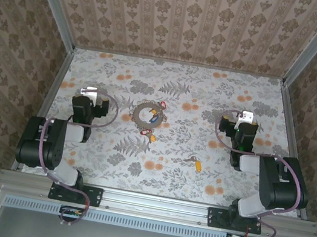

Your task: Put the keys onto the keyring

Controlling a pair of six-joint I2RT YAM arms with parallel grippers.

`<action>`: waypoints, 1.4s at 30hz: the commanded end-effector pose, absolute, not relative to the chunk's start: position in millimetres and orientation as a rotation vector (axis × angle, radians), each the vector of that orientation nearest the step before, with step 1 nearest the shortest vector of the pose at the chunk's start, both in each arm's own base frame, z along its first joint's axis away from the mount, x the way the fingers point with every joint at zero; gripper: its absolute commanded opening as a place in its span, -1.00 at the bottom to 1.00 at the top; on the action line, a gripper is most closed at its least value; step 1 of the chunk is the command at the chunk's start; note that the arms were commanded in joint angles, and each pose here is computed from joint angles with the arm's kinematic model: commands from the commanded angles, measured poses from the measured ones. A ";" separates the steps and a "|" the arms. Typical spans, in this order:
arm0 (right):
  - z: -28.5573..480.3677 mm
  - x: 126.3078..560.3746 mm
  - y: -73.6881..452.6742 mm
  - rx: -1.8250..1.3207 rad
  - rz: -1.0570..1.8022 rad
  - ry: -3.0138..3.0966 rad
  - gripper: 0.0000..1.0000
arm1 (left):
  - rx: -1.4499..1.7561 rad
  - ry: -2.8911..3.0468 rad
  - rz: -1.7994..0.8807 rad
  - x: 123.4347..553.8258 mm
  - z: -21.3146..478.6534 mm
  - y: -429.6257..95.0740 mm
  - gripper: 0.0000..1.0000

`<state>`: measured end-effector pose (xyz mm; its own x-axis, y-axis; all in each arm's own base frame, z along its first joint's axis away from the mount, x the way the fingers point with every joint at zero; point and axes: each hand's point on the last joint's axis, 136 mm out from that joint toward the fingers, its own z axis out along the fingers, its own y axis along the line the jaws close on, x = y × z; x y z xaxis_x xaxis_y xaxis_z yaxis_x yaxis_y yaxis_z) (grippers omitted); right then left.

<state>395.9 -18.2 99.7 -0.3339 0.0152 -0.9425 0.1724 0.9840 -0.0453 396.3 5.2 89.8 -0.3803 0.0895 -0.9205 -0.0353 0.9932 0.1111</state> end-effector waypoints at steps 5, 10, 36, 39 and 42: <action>99.7 396.6 -16.5 0.142 -0.133 1.897 1.00 | 0.036 1.931 0.136 397.5 94.1 5.0 1.00; 99.9 396.6 -17.3 0.145 -0.132 1.897 1.00 | 0.034 1.930 0.136 397.5 94.2 5.1 1.00; 122.1 388.1 -20.8 0.161 -0.194 1.877 1.00 | 0.092 1.920 0.087 397.5 105.3 -3.7 1.00; 152.6 380.7 -15.2 0.157 -0.201 1.874 1.00 | 0.039 1.966 0.163 393.0 126.9 1.6 1.00; 173.4 373.5 -14.8 0.264 -0.150 1.920 1.00 | 0.070 1.998 0.202 384.0 149.1 -12.4 1.00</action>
<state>380.4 -9.1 160.7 -0.2870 0.0356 -0.9573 0.1872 0.9821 -0.0196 388.3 -9.0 124.3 -0.3980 0.1151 -0.9101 -0.0158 0.9911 0.1322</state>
